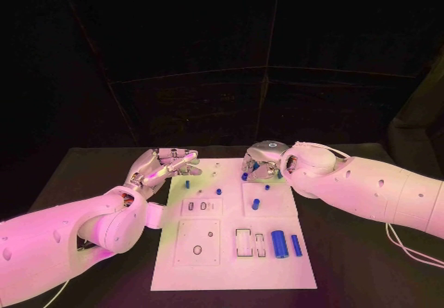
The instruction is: Assemble the parts on the task board
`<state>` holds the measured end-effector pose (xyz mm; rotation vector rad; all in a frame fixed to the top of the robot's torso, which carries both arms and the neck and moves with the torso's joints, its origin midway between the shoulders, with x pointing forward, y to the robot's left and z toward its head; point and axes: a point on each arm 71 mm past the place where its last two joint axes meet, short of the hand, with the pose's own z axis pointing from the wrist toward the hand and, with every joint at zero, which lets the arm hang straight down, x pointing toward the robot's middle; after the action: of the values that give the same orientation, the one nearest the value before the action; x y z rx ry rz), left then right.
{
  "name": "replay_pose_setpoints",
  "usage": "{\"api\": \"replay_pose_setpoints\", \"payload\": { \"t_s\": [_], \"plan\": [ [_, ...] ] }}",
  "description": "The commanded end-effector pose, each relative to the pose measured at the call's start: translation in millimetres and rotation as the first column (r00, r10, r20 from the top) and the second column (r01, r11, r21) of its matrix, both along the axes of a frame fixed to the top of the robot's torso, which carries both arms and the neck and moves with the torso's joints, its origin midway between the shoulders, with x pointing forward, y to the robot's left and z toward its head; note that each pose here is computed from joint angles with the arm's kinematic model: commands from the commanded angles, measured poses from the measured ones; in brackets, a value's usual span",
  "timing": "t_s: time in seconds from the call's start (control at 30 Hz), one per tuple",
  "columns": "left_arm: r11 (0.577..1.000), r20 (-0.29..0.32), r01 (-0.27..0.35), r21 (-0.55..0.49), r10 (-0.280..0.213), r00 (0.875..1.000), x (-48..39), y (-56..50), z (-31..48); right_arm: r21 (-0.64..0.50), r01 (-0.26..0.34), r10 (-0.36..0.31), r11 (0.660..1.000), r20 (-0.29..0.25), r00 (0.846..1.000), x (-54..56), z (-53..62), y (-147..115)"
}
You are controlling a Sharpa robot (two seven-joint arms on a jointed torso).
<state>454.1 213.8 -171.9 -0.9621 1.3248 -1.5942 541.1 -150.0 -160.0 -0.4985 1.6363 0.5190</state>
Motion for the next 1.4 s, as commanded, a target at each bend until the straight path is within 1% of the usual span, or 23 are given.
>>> {"api": "replay_pose_setpoints", "payload": {
  "t_s": [0.03,0.17,0.57,0.87,0.97,1.03,1.1,1.4],
  "plan": [
    [1.000,0.007,0.018,-0.002,-0.018,1.000,-0.4,-1.3,2.0,-0.031,0.002,-0.002,1.000,-0.016,1.000,1.2,-0.8,1.1],
    [1.000,0.007,0.019,-0.002,-0.019,1.000,0.0,-1.0,2.4,-0.039,0.000,-0.001,0.999,-0.025,1.000,2.6,-2.1,3.6],
    [1.000,0.004,0.020,0.001,-0.020,1.000,0.8,0.5,3.4,-0.040,-0.015,0.013,0.999,-0.031,0.999,2.7,-2.7,9.4],
    [1.000,0.000,0.023,0.002,-0.023,1.000,1.4,0.7,3.3,-0.047,-0.009,0.008,0.999,-0.035,0.999,4.3,-3.6,10.7],
    [1.000,-0.001,0.023,0.002,-0.023,1.000,1.5,1.0,3.5,-0.030,0.002,-0.002,1.000,-0.009,1.000,5.0,-1.4,10.1],
    [1.000,-0.001,0.024,0.002,-0.024,1.000,1.6,1.3,3.7,-0.009,0.004,-0.004,1.000,0.018,1.000,4.5,1.2,9.5],
    [1.000,-0.002,0.024,0.002,-0.024,1.000,1.5,1.7,3.8,0.019,-0.001,0.000,1.000,0.046,0.999,3.1,4.2,9.2],
    [1.000,-0.001,0.021,0.005,-0.021,1.000,2.7,3.5,5.4,0.119,-0.015,0.000,0.993,0.125,0.992,-1.0,14.4,13.2]
  ]
}}
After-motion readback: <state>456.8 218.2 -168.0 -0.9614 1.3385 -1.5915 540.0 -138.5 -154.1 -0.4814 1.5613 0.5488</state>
